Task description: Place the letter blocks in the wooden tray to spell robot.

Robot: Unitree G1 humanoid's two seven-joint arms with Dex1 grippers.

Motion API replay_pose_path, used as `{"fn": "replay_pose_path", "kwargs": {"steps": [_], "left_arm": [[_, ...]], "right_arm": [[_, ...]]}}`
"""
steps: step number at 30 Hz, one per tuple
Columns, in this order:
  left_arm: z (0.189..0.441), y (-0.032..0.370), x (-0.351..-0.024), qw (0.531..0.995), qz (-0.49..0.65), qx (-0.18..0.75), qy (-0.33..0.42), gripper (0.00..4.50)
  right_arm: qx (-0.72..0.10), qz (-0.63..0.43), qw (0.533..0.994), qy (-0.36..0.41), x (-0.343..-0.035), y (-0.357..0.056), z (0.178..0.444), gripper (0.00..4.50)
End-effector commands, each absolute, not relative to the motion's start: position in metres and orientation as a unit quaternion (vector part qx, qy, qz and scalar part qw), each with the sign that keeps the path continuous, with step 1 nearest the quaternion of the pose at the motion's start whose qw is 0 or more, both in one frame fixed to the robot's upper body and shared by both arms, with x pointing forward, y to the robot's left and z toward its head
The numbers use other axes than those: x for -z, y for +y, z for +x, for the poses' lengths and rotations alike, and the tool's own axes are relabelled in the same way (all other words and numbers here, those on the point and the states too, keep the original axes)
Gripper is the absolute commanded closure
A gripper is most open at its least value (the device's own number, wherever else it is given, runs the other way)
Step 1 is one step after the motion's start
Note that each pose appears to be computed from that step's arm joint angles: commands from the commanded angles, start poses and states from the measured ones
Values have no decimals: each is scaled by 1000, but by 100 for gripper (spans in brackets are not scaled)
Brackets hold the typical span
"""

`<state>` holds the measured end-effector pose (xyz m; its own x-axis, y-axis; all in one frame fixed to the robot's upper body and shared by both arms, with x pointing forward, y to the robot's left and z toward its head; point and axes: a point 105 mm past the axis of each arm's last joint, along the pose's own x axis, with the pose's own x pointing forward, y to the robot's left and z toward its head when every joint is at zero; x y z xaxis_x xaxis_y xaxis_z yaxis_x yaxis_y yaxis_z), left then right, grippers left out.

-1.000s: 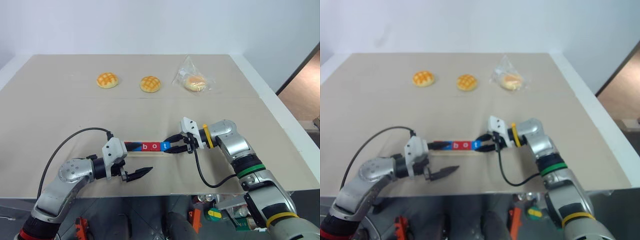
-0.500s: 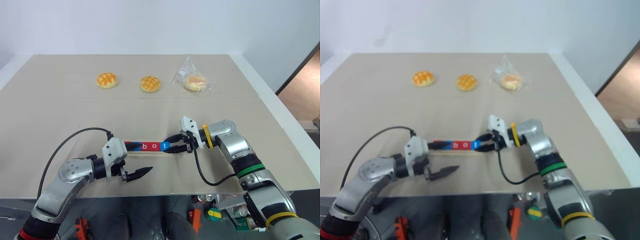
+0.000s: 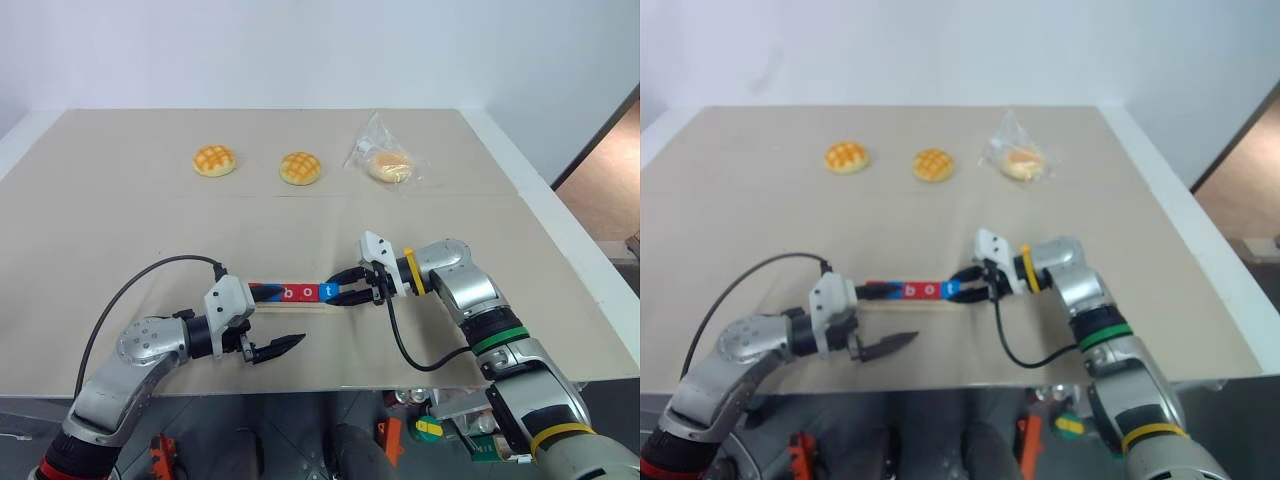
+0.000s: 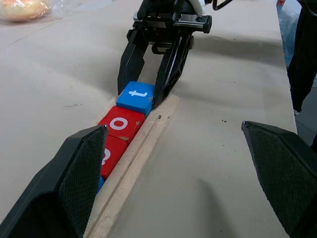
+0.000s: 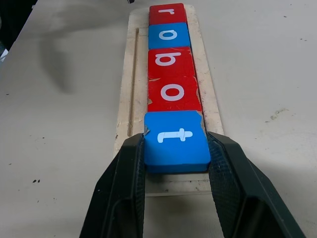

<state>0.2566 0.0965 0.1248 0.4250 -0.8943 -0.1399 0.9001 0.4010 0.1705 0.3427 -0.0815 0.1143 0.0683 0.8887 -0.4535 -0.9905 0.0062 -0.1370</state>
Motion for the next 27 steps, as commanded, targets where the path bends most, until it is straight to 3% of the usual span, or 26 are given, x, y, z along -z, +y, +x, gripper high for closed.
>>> {"fn": "replay_pose_path", "kwargs": {"steps": [1, 16, 27], "left_arm": [[254, 93, -133, 831, 120, 544, -3, 0], [254, 95, -132, 829, 125, 545, 1, 0], [256, 95, -133, 827, 128, 548, 0, 0]], "right_arm": [[-674, -228, 698, 83, -136, -79, 345, 278], [-629, -224, 737, 108, -137, -131, 343, 278], [-617, -278, 721, 145, -113, -157, 338, 278]]}}
